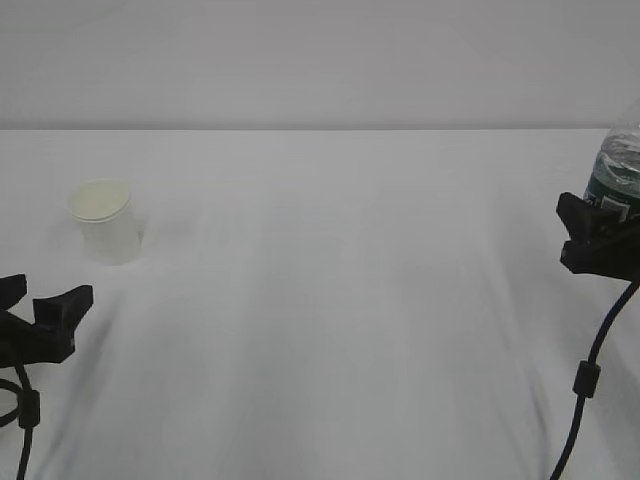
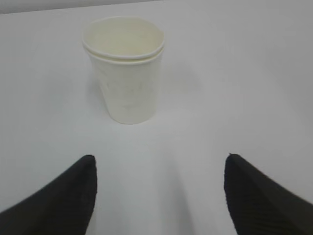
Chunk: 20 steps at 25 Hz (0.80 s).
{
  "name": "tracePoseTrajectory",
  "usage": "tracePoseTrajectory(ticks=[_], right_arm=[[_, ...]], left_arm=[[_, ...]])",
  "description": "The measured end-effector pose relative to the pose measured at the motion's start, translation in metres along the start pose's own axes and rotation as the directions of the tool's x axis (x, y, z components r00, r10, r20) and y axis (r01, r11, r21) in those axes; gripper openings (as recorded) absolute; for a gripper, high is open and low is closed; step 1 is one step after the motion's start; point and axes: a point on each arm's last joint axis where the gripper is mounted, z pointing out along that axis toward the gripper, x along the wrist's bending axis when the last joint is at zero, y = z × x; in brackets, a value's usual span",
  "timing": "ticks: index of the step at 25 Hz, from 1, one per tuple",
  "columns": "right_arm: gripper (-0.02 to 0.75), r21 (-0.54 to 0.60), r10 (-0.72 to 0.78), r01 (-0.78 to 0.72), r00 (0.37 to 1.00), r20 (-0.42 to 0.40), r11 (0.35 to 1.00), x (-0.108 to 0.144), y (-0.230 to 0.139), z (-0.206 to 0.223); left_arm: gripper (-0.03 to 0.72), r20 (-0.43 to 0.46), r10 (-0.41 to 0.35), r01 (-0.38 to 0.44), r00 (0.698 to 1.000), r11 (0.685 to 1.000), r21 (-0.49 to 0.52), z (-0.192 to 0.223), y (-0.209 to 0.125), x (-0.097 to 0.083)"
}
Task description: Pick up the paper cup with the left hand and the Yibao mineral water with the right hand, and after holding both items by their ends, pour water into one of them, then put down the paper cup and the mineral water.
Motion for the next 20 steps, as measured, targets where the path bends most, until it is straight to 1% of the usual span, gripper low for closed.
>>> tracePoseTrajectory(ticks=[12, 20], right_arm=[[0.463, 0.001, -0.006, 0.007, 1.0, -0.017, 1.0, 0.002, 0.0, 0.0], [0.463, 0.001, -0.01, 0.01, 1.0, -0.027, 1.0, 0.002, 0.0, 0.0]], left_arm=[[0.588, 0.0, 0.0, 0.0, 1.0, 1.0, 0.011, 0.026, -0.004, 0.001], [0.588, -0.031, -0.014, 0.014, 0.999, 1.0, 0.013, 0.035, -0.006, 0.004]])
